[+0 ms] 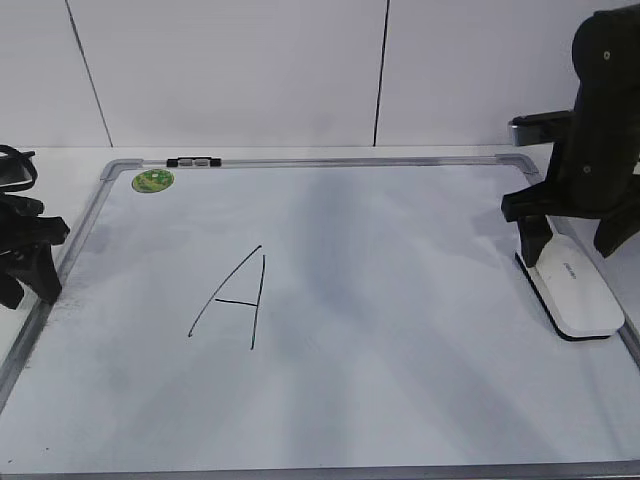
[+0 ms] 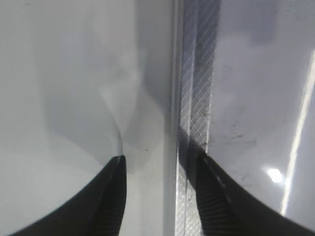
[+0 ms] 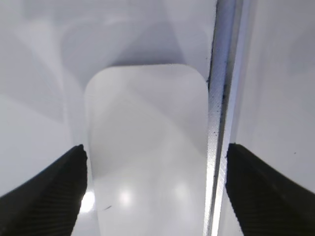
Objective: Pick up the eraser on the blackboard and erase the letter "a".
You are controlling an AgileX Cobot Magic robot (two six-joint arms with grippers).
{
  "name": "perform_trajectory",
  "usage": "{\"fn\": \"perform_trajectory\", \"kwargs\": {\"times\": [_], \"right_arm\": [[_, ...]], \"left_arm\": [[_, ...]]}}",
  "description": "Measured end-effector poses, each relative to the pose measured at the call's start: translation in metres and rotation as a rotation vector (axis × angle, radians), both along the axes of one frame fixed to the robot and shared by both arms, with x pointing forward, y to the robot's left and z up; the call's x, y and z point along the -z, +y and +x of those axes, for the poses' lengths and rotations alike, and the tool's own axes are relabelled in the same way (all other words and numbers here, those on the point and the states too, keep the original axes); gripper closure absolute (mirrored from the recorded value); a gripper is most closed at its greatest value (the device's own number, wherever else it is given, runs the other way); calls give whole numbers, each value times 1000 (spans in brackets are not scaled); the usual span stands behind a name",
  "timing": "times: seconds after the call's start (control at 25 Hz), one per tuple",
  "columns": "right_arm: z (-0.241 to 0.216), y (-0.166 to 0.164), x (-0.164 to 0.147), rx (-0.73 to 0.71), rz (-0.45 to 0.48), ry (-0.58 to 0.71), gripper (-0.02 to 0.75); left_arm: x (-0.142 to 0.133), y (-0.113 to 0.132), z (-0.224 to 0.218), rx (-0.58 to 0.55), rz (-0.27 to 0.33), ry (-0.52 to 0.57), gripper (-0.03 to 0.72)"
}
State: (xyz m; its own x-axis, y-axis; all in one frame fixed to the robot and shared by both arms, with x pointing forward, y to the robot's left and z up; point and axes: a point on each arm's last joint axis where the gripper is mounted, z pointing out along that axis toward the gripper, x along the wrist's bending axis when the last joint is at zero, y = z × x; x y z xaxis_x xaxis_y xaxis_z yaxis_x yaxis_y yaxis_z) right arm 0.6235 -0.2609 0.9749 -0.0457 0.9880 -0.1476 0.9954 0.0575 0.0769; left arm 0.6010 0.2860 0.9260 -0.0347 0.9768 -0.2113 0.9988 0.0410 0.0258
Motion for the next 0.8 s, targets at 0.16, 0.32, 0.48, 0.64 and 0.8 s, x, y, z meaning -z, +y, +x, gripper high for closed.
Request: {"fn": "perform_trajectory", "kwargs": {"times": [0.16,0.32,0.48,0.64,0.8], "right_arm": [[4,1,-15,14,10,2,69],[6,3,-24,25,23,5,69],[11,5,-34,27,47,-25,78],[5,7,-51,7,81,-56,113],[-8,7,-85,1,109,-138,172]], "left_arm": [[-14,0,-1,1,3,-40,293],[-42,1,-6,10,18,-118,206],[-76,3,-16,26,41,-202,122],[-114,3,-34,34,42,-277,103],[-150,2,-57,42,43,-352,100]]}}
